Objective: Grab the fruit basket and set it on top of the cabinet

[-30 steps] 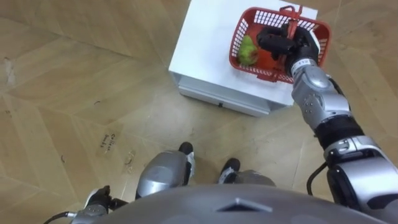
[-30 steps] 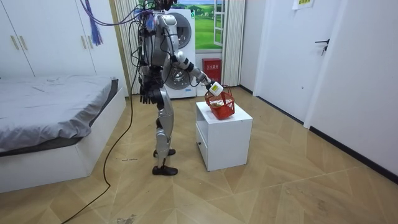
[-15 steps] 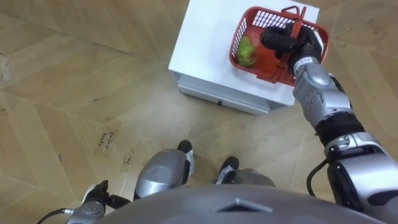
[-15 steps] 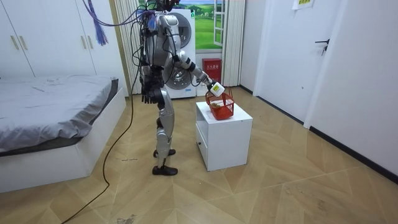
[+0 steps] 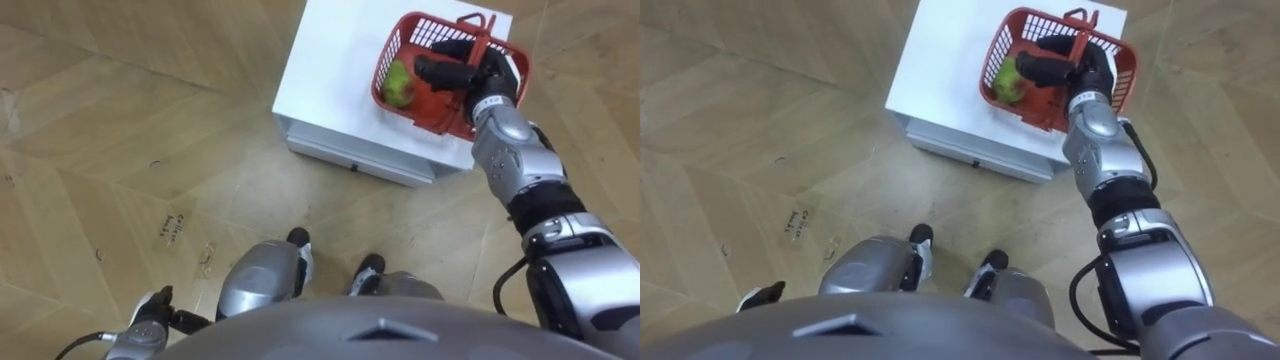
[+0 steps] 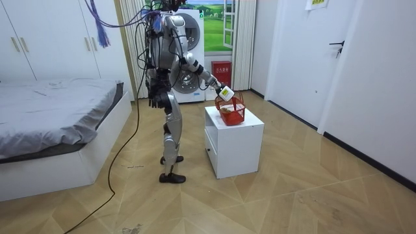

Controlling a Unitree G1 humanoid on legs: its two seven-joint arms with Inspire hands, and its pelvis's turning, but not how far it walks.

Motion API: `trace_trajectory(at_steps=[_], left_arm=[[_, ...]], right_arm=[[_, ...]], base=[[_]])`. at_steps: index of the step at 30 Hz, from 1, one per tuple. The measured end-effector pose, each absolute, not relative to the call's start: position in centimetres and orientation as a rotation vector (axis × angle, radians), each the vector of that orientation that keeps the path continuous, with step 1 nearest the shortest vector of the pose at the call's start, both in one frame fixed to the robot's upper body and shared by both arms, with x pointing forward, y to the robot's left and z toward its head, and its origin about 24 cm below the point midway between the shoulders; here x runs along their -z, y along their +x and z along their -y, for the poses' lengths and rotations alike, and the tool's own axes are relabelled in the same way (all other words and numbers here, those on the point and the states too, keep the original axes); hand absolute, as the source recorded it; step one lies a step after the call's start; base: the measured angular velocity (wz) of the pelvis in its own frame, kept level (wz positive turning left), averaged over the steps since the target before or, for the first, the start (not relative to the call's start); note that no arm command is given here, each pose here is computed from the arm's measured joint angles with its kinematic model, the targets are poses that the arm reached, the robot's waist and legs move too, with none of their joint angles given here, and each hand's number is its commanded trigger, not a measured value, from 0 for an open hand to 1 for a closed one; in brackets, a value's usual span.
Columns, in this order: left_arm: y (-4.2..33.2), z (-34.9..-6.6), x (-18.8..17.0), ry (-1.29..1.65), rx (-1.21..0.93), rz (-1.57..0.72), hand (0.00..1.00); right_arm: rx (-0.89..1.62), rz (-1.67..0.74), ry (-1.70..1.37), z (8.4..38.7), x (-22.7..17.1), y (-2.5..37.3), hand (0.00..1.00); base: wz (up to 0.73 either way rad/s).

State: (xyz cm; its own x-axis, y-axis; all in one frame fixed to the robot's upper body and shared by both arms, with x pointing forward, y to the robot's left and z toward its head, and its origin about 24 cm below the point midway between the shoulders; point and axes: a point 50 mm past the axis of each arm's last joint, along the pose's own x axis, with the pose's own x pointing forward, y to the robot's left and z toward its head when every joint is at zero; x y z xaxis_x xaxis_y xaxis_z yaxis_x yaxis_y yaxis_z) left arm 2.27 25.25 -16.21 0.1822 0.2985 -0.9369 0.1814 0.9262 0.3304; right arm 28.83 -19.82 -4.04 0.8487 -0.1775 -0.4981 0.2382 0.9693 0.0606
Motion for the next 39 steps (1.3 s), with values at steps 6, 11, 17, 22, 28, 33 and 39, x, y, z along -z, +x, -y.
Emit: trace_trajectory(at_steps=[6, 11, 17, 22, 28, 33, 39], left_arm=[[2.1, -25.3, 16.2, 0.414, -0.087, -1.409, 0.0], [2.0, -25.3, 16.2, 0.415, -0.091, -1.42, 0.0], [1.8, -25.2, 16.3, 0.424, -0.094, -1.429, 0.0], [1.6, -25.3, 16.2, 0.436, -0.107, -1.429, 0.0], [1.8, -25.5, 16.1, 0.423, -0.13, -1.412, 0.0], [2.2, -25.5, 16.0, 0.414, -0.143, -1.395, 0.0], [2.1, -25.2, 16.1, 0.407, -0.139, -1.404, 0.0]], right_arm=[[0.17, -0.511, 0.09, 19.6, 4.1, 28.8, 0.0], [0.144, -0.519, 0.075, 19.2, 4.2, 28.8, 0.0], [0.129, -0.539, 0.055, 19.1, 4.5, 28.5, 0.0], [0.098, -0.539, 0.048, 19.0, 4.5, 28.5, 0.0], [0.072, -0.534, 0.057, 19.1, 4.5, 28.5, 0.0], [0.066, -0.545, 0.065, 19.5, 4.8, 28.1, 0.0], [0.071, -0.594, 0.075, 20.1, 6.1, 26.5, 0.0]], base=[[0.0], [0.0], [0.03], [0.01], [0.07], [0.07], [0.0]])
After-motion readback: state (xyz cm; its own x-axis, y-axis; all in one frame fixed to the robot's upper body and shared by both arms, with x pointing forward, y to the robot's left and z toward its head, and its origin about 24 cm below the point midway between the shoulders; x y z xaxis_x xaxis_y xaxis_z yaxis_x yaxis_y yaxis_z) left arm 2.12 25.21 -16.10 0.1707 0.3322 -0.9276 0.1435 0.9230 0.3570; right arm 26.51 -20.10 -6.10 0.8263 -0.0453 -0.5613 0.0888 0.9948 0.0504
